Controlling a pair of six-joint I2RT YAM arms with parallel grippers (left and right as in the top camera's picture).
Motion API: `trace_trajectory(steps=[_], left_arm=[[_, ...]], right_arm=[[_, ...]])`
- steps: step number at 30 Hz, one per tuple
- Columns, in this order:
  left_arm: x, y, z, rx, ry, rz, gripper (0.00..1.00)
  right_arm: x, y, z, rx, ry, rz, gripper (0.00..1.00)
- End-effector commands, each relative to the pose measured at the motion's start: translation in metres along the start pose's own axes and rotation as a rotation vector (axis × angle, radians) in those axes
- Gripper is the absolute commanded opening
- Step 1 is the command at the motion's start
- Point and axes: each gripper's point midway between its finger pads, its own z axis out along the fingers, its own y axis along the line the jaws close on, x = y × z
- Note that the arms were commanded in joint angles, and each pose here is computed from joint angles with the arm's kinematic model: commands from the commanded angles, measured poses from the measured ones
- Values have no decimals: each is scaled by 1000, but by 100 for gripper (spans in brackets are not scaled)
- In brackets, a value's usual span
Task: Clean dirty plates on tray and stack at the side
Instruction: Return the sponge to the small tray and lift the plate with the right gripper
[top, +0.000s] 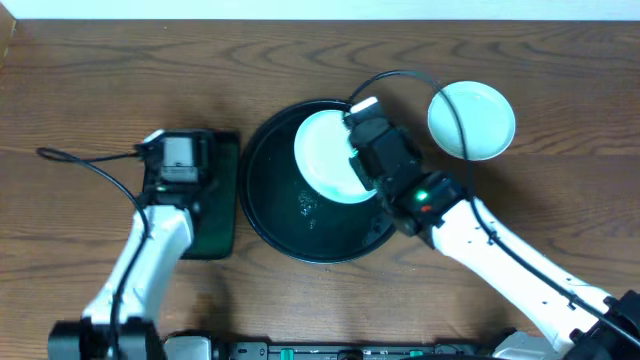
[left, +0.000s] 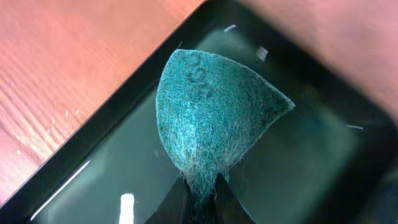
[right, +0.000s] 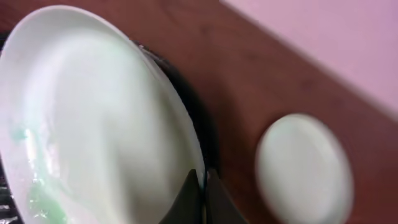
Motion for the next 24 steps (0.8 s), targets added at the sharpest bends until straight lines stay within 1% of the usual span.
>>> trace_trajectory(steps=[1, 4, 5, 6, 9, 11, 13, 15, 22, 24], left_arm=[[24, 0, 21, 57, 147, -49, 8], [39, 1, 34, 59, 221, -55, 10], [43, 2, 38, 51, 233, -46, 12], [46, 3, 41, 45, 243, -35, 16], [48, 3, 43, 42, 250, -27, 40], [42, 1, 40, 55, 233, -3, 43], [31, -5, 32, 91, 203, 38, 44], [18, -12, 20, 138, 164, 55, 51], [-29, -17, -45, 256, -41, 5, 57], [-38, -17, -60, 283, -90, -7, 65]], right_arm=[[-21, -22, -18, 193, -50, -196, 1], [-35, -22, -26, 249, -91, -268, 1], [-40, -22, -29, 268, -104, -286, 1], [-45, -22, -33, 289, -119, -308, 1], [-57, -20, -42, 336, -150, -381, 1], [-65, -21, -48, 368, -169, -417, 1], [-73, -21, -52, 393, -188, -447, 1], [-80, -20, -56, 407, -205, -495, 1], [-96, -22, -68, 470, -235, -576, 1], [-98, -23, -69, 473, -243, -568, 1]])
